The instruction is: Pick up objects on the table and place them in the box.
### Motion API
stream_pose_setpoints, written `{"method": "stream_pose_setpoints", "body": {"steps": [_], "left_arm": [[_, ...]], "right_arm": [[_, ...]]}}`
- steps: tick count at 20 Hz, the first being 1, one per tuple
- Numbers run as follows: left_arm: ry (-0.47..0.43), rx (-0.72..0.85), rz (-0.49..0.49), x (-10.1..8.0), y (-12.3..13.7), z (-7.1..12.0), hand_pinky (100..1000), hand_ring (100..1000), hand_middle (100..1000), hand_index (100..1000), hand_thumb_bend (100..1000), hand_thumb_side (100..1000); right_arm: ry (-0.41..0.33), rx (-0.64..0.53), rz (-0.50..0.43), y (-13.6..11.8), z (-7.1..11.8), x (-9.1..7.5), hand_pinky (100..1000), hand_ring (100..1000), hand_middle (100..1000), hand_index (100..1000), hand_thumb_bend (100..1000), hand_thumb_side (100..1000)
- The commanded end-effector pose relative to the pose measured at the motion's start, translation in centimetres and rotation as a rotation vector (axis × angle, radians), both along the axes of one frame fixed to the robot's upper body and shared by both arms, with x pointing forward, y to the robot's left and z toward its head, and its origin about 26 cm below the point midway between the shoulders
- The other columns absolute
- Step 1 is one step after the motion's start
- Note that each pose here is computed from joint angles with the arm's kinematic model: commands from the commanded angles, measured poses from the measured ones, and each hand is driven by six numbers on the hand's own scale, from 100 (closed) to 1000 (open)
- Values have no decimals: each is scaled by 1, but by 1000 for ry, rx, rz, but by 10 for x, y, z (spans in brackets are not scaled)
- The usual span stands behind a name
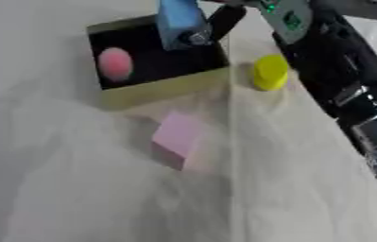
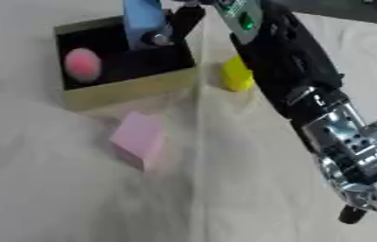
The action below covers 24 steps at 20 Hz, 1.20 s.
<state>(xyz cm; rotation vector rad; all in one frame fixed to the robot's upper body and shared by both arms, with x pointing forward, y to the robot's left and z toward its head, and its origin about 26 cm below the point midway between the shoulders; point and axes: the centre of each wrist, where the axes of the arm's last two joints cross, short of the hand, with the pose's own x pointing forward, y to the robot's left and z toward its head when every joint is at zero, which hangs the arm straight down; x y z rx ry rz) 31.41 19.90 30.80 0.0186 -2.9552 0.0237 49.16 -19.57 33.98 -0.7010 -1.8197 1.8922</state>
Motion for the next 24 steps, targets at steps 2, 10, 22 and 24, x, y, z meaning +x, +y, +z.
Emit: {"method": "stream_pose_setpoints", "body": {"steps": [2,10,22,24], "left_arm": [[-35,7,-19,-5,-2,8,717,713,676,823,528,506],[-32,12,-21,-5,-3,8,717,713,676,823,527,506],[-24,18,-18,-5,-2,6,717,714,676,822,527,508],[-21,18,-16,-5,-2,6,717,714,676,822,526,508]], "right_arm": [[-37,-18,4,0,8,0,848,837,635,840,241,366],[-77,-69,-5,0,8,0,904,951,832,940,368,414],[-95,-49,11,0,8,-2,901,948,824,940,372,388],[-104,-29,28,-1,12,-5,897,943,817,938,364,391]]}}
